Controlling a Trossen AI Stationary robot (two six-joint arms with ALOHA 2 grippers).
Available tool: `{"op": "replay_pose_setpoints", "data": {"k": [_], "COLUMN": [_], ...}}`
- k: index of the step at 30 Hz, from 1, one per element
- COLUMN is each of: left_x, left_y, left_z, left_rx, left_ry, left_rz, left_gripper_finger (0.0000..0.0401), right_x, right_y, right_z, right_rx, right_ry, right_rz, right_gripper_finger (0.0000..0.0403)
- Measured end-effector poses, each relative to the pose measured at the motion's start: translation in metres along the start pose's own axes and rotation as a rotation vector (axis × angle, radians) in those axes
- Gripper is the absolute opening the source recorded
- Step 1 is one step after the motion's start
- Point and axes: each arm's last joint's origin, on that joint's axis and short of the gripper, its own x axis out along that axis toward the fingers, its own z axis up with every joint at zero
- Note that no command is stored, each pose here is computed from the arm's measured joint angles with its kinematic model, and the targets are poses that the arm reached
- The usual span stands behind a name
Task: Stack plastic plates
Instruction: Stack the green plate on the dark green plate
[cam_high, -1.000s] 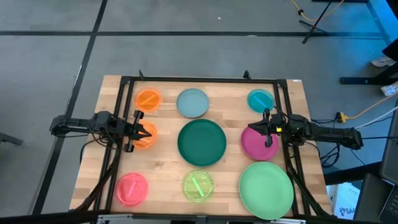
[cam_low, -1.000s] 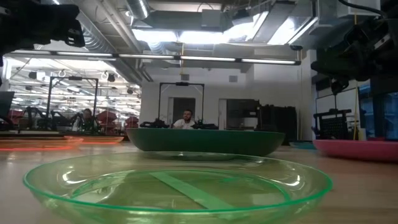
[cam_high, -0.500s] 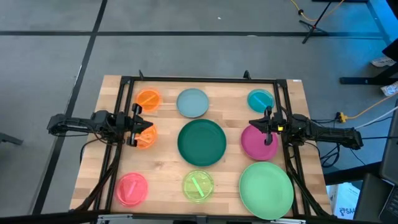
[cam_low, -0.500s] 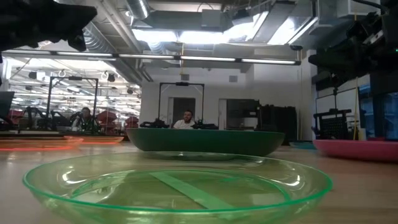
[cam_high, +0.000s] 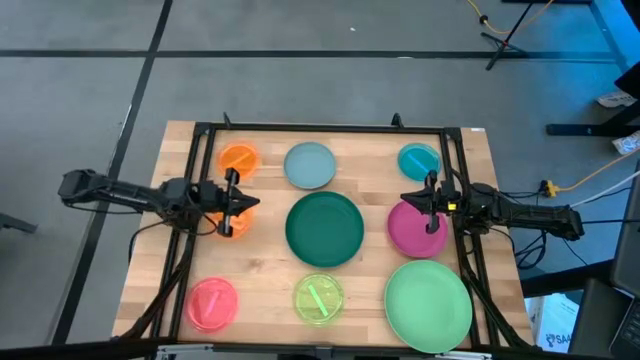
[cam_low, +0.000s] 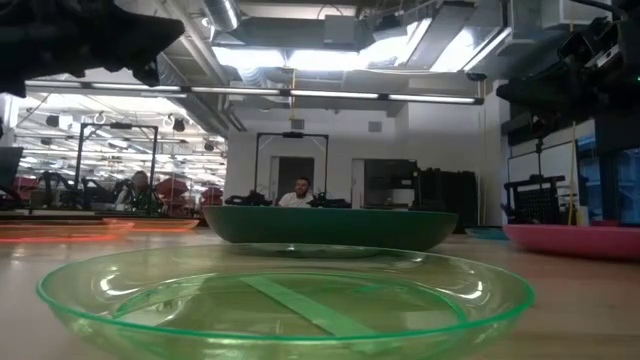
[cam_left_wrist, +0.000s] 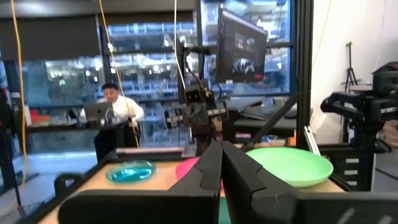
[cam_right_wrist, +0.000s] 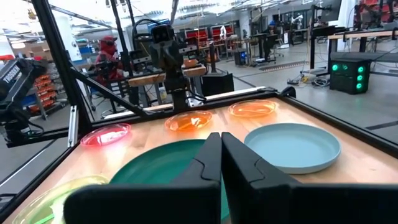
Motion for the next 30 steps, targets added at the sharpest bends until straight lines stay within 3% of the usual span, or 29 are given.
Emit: {"op": "replay_pose_setpoints", "data": {"k": [10, 20, 30], "left_x": [0.053, 0.114, 0.170], "left_y": [-0.003, -0.018, -0.038], "left_z": [0.009, -0.002, -0.015], "left_rx": [-0.043, -0.079, -0.073], "left_ry": [0.147, 0.282, 0.333], "left_rz": [-0.007, -0.044, -0.134], "left_gripper_finger": [0.0004, 0.0004, 0.0004], "right_x": [0.000, 0.000, 0.000], "right_y": [0.000, 0.001, 0.001], "right_z": [0.002, 0.006, 0.004], "right_rx": [-0.004, -0.081, -0.123], "right_ry": [-0.021, -0.061, -0.043], "right_rz": [0.003, -0.003, 0.029], "right_gripper_finger": [0.0001, 0.0001, 0.0001]}}
